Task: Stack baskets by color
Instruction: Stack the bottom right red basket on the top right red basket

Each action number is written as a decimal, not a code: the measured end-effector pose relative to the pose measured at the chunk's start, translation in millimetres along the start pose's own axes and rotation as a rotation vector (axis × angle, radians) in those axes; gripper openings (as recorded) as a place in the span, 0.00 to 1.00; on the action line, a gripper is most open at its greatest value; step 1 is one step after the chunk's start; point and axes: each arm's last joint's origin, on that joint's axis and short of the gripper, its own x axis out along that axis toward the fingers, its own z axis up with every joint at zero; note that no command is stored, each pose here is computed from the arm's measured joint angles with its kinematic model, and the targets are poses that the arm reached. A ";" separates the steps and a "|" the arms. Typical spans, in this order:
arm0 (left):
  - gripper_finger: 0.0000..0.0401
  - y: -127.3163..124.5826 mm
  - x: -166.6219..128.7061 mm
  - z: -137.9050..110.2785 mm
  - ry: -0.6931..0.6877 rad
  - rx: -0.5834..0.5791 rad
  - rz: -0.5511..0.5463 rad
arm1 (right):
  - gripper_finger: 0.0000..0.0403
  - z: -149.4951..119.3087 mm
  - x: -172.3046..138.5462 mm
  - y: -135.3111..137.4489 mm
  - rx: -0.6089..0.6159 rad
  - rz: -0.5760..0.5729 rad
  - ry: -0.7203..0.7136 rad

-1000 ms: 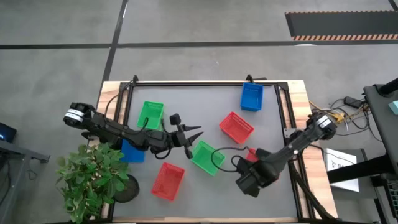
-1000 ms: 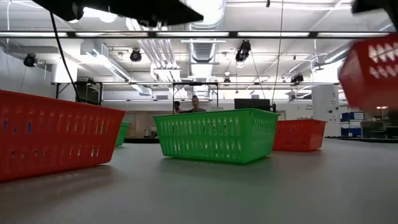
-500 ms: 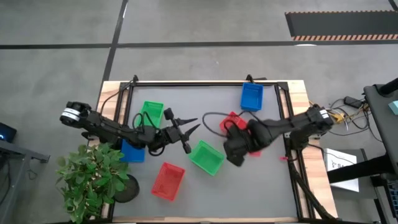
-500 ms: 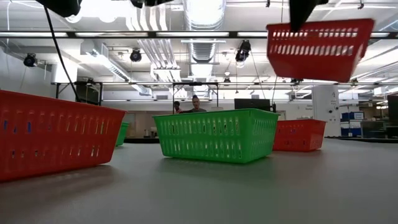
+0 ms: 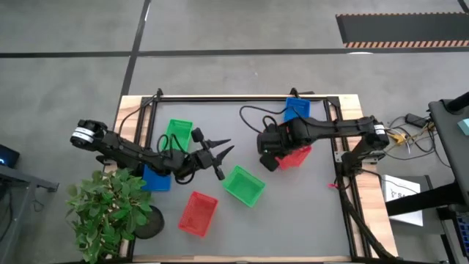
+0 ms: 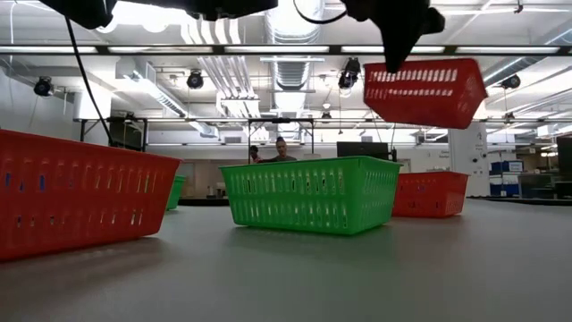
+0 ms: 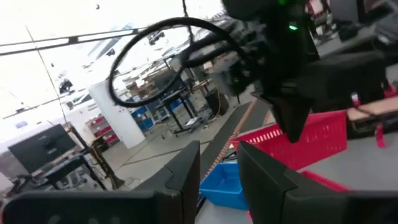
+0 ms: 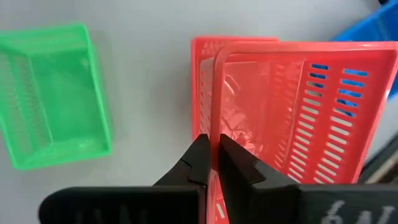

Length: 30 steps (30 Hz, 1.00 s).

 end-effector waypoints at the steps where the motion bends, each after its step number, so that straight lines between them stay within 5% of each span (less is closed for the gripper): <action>1: 0.23 0.1 -0.1 -0.5 0.009 0.020 0.009 | 0.03 3.1 2.6 1.2 0.005 0.007 -0.007; 30: 0.23 2.3 -0.7 -1.7 0.060 0.083 0.075 | 0.03 37.0 86.4 20.1 -0.108 -0.092 0.185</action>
